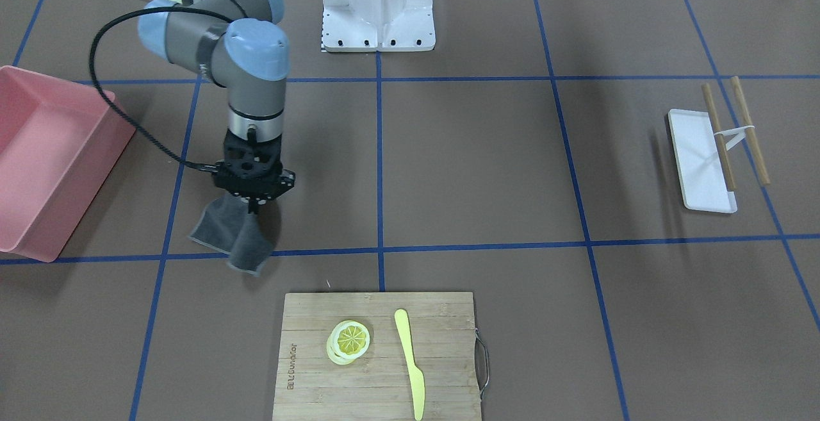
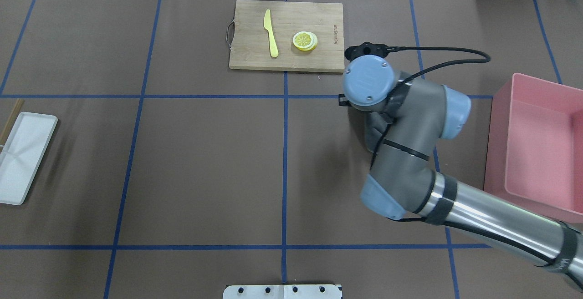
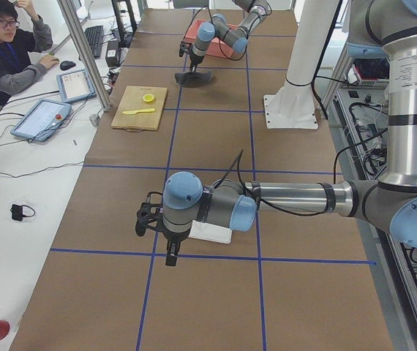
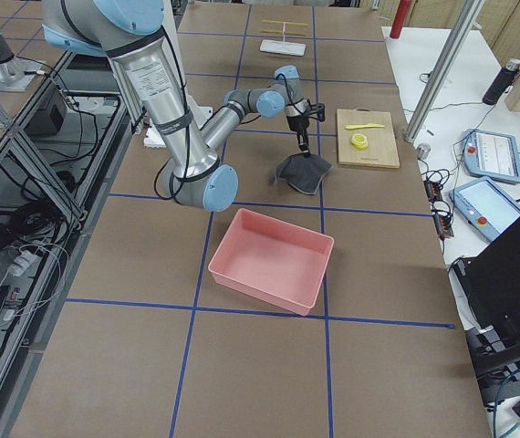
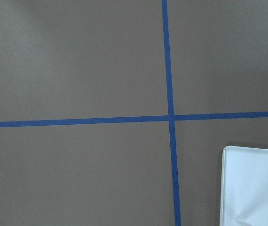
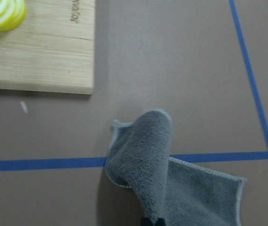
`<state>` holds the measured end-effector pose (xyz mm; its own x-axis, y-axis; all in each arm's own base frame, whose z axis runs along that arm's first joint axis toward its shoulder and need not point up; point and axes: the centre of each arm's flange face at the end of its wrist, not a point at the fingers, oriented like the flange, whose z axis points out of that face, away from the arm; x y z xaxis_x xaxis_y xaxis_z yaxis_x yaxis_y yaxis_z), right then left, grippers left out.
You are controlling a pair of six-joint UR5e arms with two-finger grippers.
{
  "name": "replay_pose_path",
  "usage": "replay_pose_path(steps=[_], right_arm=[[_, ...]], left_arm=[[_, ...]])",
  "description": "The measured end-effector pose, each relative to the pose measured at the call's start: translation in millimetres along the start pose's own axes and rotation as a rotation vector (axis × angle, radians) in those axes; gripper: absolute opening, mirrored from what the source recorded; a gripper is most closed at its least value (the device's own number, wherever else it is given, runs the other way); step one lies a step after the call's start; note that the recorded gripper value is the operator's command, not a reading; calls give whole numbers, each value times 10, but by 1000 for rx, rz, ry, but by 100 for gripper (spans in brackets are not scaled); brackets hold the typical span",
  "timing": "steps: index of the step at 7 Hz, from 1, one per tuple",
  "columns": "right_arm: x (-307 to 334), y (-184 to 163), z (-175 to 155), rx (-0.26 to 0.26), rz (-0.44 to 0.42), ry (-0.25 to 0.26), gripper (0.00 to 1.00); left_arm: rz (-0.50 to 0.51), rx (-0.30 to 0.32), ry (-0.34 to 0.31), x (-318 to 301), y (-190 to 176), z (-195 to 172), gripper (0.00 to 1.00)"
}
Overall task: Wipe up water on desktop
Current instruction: 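Wipe the table beside the cutting board with the towel in the right gripper, then lift the towel and carry it over the pink bin with the right gripper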
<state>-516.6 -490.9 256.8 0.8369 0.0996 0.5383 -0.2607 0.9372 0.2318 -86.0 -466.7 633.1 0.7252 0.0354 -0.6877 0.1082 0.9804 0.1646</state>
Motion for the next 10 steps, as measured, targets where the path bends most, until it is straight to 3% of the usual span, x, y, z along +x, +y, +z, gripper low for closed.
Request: replay_pose_path(steps=[3, 4, 5, 8, 9, 10], right_arm=[[-1559, 18, -722, -16, 157, -107, 0], [-1753, 10, -872, -19, 176, -123, 0], [-1742, 2, -822, -22, 168, -112, 0], [-752, -157, -227, -23, 61, -27, 0], [-158, -256, -188, -32, 8, -5, 0], [352, -410, -422, -50, -40, 9, 0]], left_arm=[[-1, 0, 1, 6, -11, -4, 98], [-3, -1, 2, 2, -3, 0, 98], [-4, -2, 2, -1, 2, 2, 98], [-4, -2, 2, -12, 27, 12, 98], [-5, -3, 2, -17, 34, 17, 98], [-7, -6, 1, -26, 44, 25, 98]])
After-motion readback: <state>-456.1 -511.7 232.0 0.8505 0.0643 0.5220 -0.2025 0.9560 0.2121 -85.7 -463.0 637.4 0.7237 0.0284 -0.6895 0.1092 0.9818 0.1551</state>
